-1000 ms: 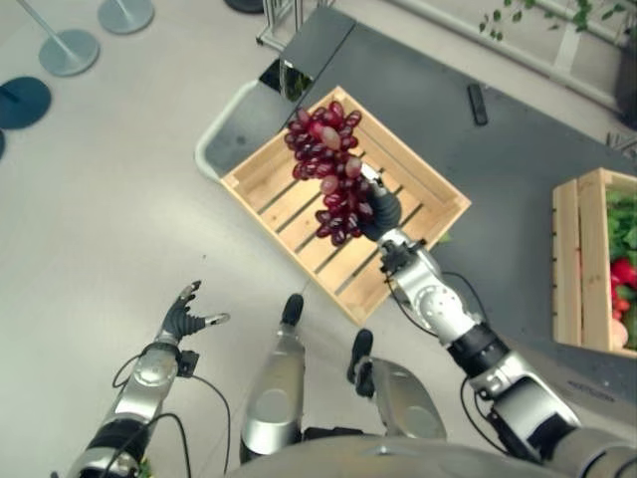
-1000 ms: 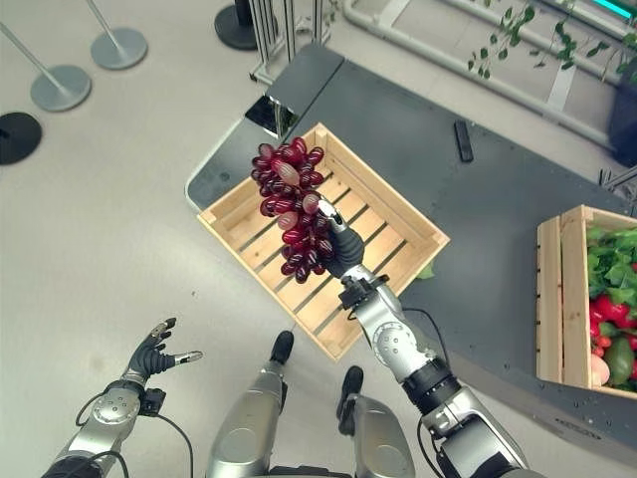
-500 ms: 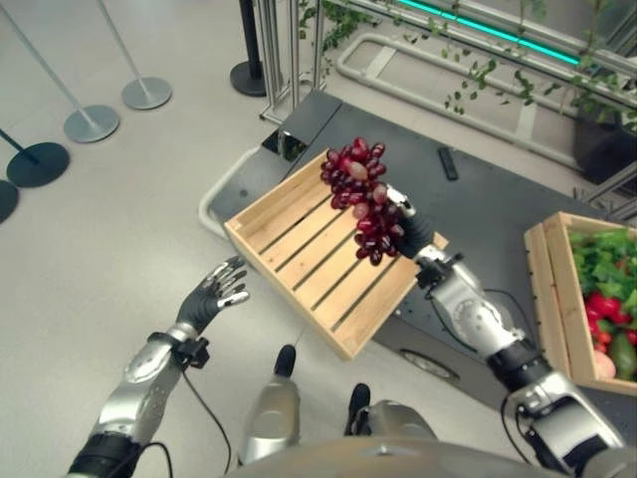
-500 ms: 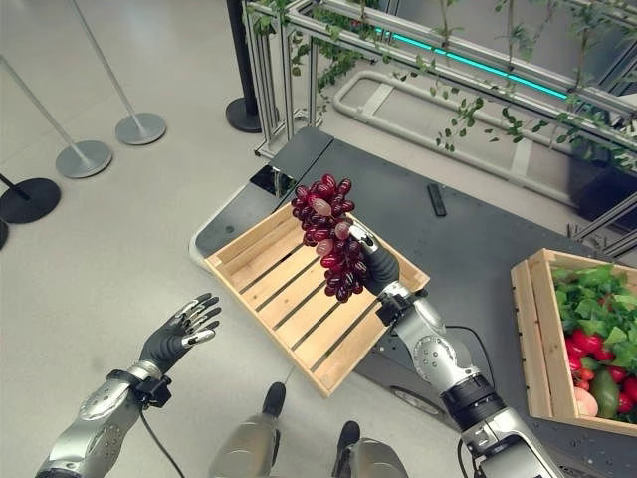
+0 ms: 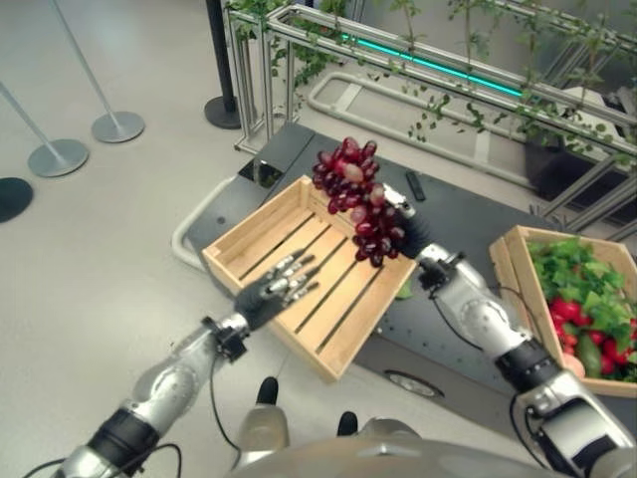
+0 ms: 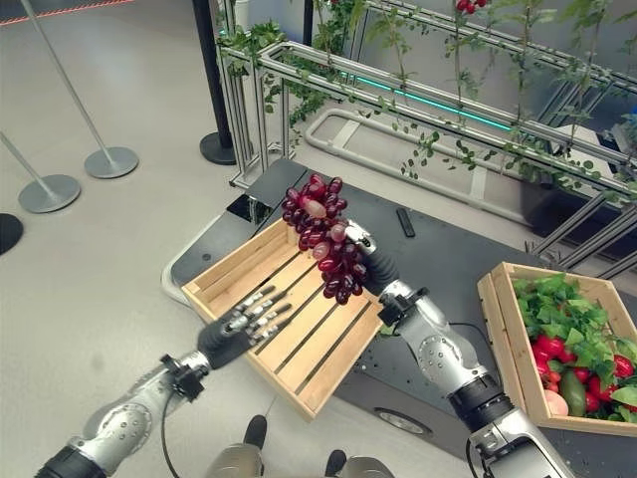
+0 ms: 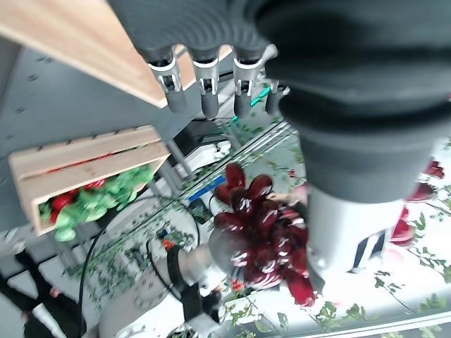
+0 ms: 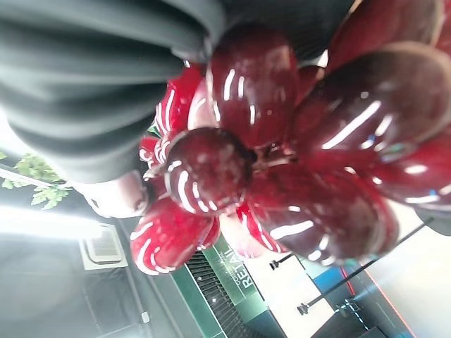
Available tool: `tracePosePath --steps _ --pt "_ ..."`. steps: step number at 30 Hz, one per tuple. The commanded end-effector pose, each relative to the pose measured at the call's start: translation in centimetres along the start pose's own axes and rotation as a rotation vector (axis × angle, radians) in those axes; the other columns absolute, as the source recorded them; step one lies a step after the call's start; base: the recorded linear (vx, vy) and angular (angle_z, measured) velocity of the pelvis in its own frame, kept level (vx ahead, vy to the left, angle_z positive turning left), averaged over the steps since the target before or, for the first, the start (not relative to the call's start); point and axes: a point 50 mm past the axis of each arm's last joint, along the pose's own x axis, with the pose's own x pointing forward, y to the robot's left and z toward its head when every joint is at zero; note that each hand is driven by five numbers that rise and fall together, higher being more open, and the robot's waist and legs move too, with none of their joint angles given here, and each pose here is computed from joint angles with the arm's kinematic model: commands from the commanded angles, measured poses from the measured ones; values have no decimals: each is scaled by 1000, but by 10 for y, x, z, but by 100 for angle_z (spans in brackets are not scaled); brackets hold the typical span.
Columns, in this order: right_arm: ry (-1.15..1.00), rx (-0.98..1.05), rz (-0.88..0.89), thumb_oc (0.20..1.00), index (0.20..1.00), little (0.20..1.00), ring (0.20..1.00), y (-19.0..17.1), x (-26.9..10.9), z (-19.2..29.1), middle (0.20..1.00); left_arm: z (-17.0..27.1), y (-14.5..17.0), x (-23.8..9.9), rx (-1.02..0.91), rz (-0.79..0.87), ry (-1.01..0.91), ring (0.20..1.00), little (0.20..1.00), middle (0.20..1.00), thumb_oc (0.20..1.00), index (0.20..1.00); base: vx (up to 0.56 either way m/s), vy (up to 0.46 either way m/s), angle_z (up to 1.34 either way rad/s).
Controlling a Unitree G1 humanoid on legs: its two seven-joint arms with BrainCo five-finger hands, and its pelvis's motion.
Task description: Pick up the fruits from the basket on one side to the basket on the other side
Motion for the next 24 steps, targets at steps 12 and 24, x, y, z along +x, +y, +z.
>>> tracePosePath --steps 12,24 --pt "-117 -241 157 200 200 200 200 27 19 54 200 -1 -25 18 -83 -130 -11 1000 1000 1000 1000 1000 13 -2 -1" --pt "-95 -303 105 200 200 200 200 18 5 51 200 0 -24 22 -107 -115 -78 1000 1000 1000 1000 1000 0 0 0"
